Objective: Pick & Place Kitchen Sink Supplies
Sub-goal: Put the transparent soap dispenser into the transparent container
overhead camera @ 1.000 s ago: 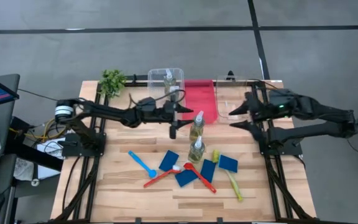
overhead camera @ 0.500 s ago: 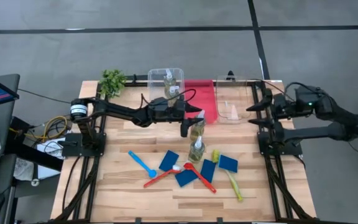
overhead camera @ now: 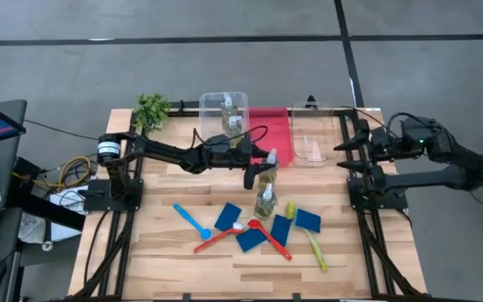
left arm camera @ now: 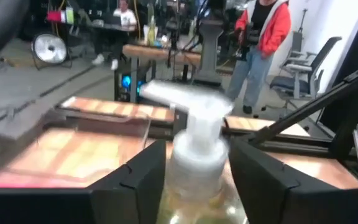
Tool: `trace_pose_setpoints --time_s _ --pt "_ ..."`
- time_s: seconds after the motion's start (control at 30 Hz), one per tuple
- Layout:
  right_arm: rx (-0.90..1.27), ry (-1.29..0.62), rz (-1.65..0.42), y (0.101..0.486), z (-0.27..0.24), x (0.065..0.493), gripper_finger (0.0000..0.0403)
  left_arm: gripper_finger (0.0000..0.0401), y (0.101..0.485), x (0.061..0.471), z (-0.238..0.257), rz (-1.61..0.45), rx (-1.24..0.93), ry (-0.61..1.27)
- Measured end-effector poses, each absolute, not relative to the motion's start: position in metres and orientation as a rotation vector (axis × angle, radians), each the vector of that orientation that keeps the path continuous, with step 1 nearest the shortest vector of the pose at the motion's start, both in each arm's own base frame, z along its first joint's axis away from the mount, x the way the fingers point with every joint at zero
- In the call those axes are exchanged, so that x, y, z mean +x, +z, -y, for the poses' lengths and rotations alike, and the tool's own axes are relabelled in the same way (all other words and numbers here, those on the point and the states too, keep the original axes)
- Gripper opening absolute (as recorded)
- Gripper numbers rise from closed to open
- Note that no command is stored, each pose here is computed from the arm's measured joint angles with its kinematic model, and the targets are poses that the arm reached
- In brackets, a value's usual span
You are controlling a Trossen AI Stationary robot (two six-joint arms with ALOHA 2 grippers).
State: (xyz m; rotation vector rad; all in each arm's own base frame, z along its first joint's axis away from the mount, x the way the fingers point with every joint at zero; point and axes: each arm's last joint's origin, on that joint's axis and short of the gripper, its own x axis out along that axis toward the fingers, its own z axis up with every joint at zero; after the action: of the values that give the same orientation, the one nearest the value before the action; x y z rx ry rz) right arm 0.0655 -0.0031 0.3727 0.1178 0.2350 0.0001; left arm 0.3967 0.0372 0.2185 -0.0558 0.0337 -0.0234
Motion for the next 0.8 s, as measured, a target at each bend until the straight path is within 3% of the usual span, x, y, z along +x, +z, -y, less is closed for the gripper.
trace_pose_setpoints --time_s 0.2,0.6,0.8 --pt "0.095 0.003 -0.233 0.373 0.003 0.065 0.0225 0.0115 0.219 0.397 -0.035 -0.027 -0.027 -0.026" --pt "0.093 0.002 -0.250 0.371 0.003 0.065 0.0225 0.0115 0.222 0.396 -0.030 -0.024 -0.024 -0.048" --pt "0.092 0.002 -0.251 0.371 0.003 0.065 0.0225 0.0115 0.249 0.386 -0.024 0.043 -0.013 -0.100"
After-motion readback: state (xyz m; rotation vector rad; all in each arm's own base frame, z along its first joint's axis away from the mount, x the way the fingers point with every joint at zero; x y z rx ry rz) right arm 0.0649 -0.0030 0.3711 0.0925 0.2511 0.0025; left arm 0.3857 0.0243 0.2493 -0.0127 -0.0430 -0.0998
